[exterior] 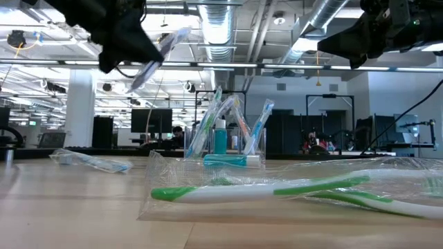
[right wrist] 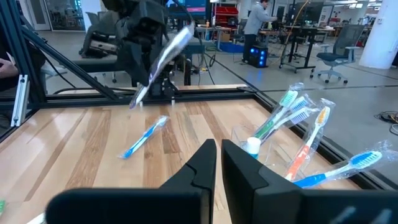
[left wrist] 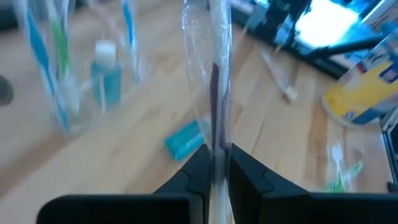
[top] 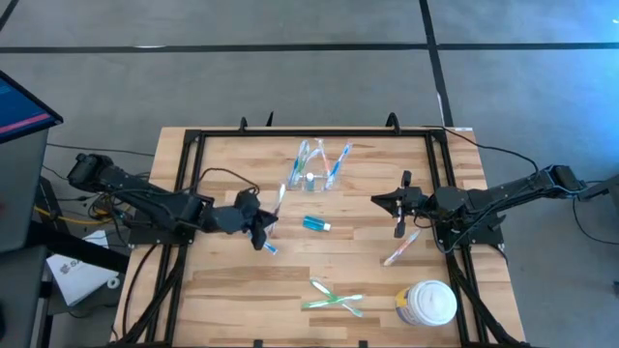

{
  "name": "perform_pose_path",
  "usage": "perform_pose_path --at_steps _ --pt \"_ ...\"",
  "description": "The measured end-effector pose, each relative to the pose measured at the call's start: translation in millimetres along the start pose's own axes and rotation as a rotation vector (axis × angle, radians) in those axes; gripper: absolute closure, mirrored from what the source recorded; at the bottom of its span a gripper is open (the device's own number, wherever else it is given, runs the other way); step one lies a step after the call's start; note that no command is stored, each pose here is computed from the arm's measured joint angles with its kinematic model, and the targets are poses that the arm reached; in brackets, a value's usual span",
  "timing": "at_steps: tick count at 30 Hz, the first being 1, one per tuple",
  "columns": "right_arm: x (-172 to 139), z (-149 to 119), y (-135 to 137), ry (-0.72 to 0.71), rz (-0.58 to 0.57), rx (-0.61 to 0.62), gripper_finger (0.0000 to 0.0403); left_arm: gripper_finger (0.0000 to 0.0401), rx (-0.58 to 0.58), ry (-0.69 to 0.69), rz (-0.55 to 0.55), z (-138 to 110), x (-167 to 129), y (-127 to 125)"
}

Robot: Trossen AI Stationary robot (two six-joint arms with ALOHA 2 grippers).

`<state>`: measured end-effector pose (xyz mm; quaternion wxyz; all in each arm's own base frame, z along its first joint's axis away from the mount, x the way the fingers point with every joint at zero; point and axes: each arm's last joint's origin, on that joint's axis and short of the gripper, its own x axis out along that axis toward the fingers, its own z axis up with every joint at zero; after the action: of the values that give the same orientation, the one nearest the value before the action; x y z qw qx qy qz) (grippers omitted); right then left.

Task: Pick & Place toothbrushing station
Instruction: Put the purple toothbrush into the transparent organizer

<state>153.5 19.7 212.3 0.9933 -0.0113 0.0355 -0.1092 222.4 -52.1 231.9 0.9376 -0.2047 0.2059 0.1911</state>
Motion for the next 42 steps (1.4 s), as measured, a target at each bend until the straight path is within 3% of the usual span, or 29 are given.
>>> perform_pose_path --at_steps 16,29,42 --pt "11.5 4.4 -0.2 -0.078 -0.030 0.027 0.0386 0.0375 0.206 -0.242 -0.046 28.4 9.4 -4.8" --pt "44.0 -2.9 -9.9 -0.166 -0.135 0.061 0.0386 0.0373 0.284 -0.349 -0.060 30.3 47.0 -7.8" --pt "93.9 7.9 -4.4 -0.145 -0.036 0.043 0.0386 0.0371 0.283 -0.340 -0.073 21.1 79.6 0.1"
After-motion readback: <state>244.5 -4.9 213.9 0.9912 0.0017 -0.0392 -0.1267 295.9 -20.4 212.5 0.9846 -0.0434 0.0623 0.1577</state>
